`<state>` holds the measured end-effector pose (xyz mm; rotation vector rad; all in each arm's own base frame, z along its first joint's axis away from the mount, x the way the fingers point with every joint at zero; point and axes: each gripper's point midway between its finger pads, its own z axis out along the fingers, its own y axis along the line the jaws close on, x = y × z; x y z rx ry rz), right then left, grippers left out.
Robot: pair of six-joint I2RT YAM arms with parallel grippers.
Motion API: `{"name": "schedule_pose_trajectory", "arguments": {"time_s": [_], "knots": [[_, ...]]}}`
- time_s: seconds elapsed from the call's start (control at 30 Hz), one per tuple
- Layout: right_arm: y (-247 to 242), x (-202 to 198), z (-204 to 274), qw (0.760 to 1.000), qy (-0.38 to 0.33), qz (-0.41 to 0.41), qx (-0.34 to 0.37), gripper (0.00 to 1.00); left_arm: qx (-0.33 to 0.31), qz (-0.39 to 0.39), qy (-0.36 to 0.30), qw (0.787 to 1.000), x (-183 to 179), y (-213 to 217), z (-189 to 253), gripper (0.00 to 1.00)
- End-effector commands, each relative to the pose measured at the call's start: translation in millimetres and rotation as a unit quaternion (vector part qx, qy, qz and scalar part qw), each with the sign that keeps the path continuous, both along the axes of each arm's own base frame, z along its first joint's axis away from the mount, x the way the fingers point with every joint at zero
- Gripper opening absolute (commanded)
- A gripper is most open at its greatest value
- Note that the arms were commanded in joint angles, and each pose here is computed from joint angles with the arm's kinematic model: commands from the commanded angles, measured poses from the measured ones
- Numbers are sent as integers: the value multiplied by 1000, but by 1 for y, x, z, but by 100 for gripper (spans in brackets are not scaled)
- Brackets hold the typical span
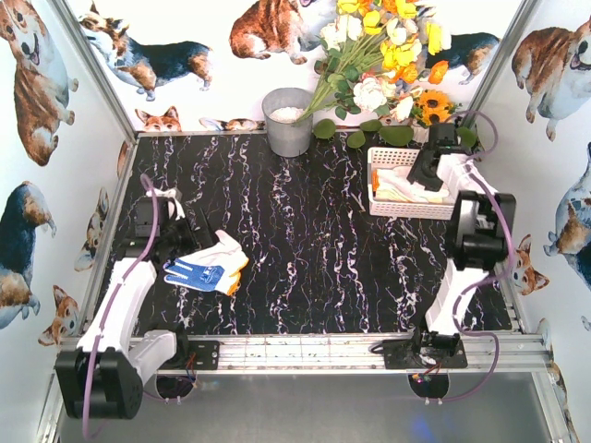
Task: Put the gloves into the storage basket
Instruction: Adjust the glove in the bin.
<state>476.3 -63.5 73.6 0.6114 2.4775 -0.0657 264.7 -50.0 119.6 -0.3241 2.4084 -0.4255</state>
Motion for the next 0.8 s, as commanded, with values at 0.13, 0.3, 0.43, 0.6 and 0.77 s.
{"name": "schedule_pose_trajectory", "arguments": {"time_s": [0.13, 0.3, 0.43, 0.6, 0.77], "knots": [[53, -38, 129, 986, -149, 45, 55, 50, -121, 107, 40, 986, -34, -17, -7, 95], [101, -82, 150, 977, -173, 92, 87, 51, -193, 129, 34, 972, -42, -32, -18, 89], [138, -117, 152, 967, -177, 133, 124, 51, -245, 128, 36, 960, -41, -45, -32, 78], [176, -159, 145, 954, -166, 180, 172, 51, -273, 123, 13, 954, -30, -50, -36, 62], [207, -196, 138, 943, -155, 211, 206, 51, -254, 115, 0, 960, -15, -46, -45, 43]]}}
